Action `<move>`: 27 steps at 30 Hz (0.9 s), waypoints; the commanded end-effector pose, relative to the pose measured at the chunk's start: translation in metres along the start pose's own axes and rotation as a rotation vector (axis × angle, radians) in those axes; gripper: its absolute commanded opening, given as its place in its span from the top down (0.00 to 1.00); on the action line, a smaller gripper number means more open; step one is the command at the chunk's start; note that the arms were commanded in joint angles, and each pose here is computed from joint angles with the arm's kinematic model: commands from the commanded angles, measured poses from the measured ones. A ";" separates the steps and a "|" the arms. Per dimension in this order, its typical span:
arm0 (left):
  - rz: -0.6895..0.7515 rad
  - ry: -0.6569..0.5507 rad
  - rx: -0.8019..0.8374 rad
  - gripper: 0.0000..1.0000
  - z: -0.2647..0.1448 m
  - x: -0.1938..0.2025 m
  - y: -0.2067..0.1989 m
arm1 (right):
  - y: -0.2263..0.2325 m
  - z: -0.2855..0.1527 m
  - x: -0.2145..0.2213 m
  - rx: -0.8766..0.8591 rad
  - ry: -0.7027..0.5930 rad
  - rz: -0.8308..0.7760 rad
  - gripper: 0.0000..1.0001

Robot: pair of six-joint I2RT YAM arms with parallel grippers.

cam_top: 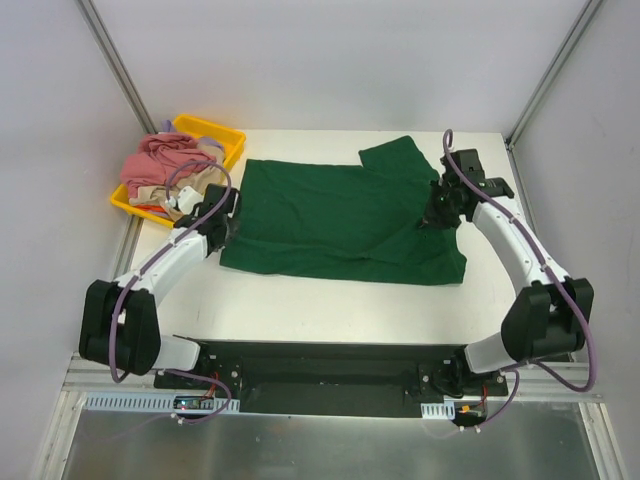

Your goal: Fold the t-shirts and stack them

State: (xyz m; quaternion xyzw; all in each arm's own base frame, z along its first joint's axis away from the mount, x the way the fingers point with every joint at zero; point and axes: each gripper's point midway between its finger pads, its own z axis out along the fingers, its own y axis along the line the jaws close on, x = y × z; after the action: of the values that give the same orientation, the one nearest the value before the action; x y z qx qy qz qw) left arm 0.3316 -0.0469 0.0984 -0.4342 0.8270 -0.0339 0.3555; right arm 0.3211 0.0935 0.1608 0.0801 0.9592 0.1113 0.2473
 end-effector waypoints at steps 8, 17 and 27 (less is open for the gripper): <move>0.013 -0.063 -0.052 0.87 0.025 -0.018 -0.023 | -0.002 0.035 -0.046 0.018 -0.037 -0.027 0.92; 0.033 -0.076 0.002 0.41 0.013 -0.034 -0.046 | -0.001 0.078 -0.083 0.021 -0.007 -0.018 0.39; 0.159 0.128 0.313 0.01 -0.043 0.010 -0.072 | 0.019 0.028 -0.013 -0.206 -0.058 0.018 0.04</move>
State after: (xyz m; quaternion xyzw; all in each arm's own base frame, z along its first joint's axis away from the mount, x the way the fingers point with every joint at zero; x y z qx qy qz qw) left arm 0.3688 -0.0739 0.1492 -0.3749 0.8363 -0.0880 0.3901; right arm 0.3824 0.0892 0.1246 0.0745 0.9590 0.1166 0.2474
